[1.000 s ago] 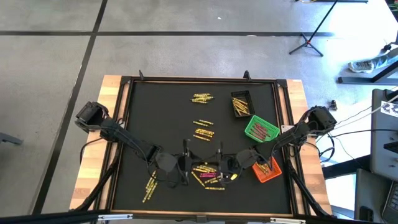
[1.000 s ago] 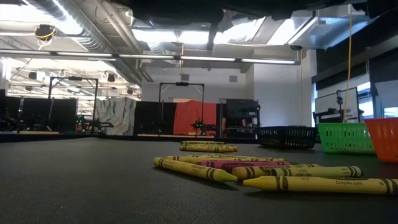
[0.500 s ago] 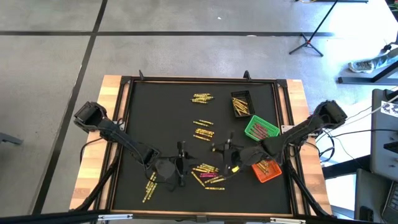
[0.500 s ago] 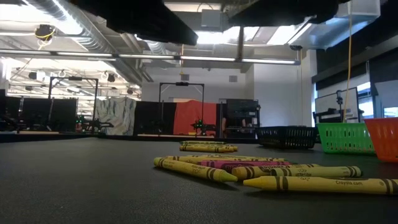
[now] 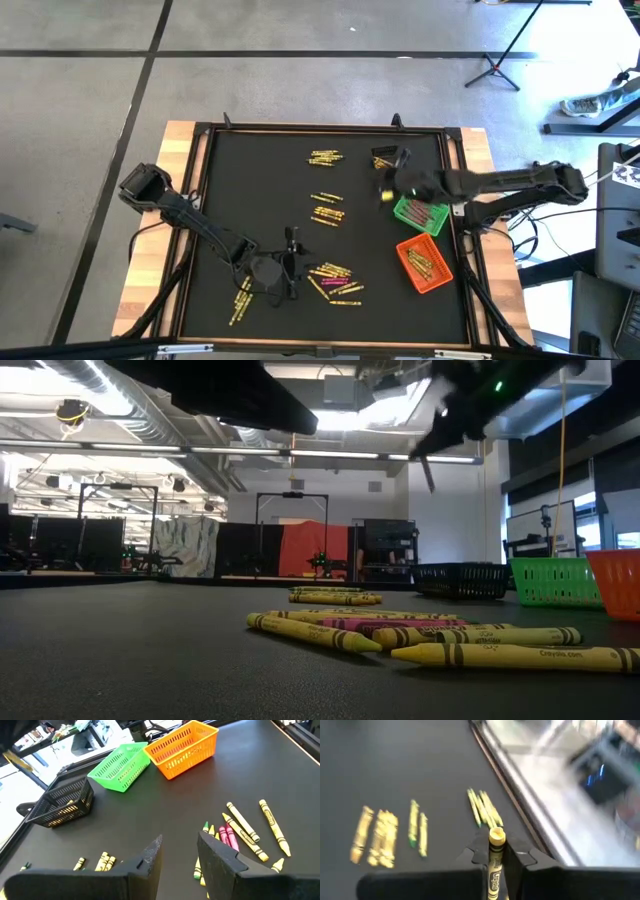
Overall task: Sort crayons
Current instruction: Put the yellow crayon into the black basket
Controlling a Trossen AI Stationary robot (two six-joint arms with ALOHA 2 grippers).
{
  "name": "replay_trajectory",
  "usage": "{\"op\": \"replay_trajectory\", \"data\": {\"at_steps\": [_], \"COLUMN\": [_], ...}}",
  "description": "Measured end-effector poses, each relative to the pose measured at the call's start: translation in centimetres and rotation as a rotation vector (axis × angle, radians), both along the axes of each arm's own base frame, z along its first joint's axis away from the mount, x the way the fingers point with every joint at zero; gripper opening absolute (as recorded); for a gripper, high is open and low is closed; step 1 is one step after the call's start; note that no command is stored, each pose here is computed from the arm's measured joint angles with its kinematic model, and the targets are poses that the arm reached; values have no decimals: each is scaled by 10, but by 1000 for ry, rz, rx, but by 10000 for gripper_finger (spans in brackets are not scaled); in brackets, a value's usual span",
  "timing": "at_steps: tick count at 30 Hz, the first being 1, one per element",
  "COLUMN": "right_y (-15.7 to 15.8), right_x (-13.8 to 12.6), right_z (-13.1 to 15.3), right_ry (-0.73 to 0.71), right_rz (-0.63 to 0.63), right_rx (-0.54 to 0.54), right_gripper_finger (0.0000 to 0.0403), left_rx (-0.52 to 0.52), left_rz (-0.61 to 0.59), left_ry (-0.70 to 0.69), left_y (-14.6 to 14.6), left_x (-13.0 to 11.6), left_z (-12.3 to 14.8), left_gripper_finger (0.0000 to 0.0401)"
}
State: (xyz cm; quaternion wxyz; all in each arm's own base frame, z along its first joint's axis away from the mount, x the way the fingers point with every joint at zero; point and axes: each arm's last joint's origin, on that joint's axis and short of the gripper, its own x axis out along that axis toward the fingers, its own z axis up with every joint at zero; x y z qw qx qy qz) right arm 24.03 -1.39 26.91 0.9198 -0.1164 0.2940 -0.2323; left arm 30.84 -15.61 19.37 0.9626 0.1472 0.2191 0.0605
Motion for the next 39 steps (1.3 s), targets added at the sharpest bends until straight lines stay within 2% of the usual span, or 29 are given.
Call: {"op": "replay_trajectory", "data": {"at_steps": [6, 12, 19, 24, 31, 34, 39], "right_y": [-59, -99, -124, -136, -143, -143, -143], "right_x": [-11, -22, -22, -23, -20, -20, -20], "right_z": [-14, -27, -54, -78, -99, -103, -105], "right_ry": [90, 119, 208, 293, 373, 395, 386], "right_rz": [-138, -209, -258, -341, -369, -373, -394], "right_rx": [145, 284, 402, 484, 526, 536, 549], "right_gripper_finger": [12, 23, 12, 27, 18, 40, 108], "left_rx": [1, 1, -1, -3, -3, -4, -4], "left_rz": [0, 0, 2, 3, 3, 3, 3], "left_ry": [0, 2, 1, 1, 1, 1, 1], "left_y": [0, 0, 1, 1, 1, 0, 0], "left_x": [0, 0, 0, 0, 0, 0, 0], "left_z": [0, 0, 0, 0, 0, 0, 0], "left_gripper_finger": [108, 108, 108, 108, 108, 108, 108]}}
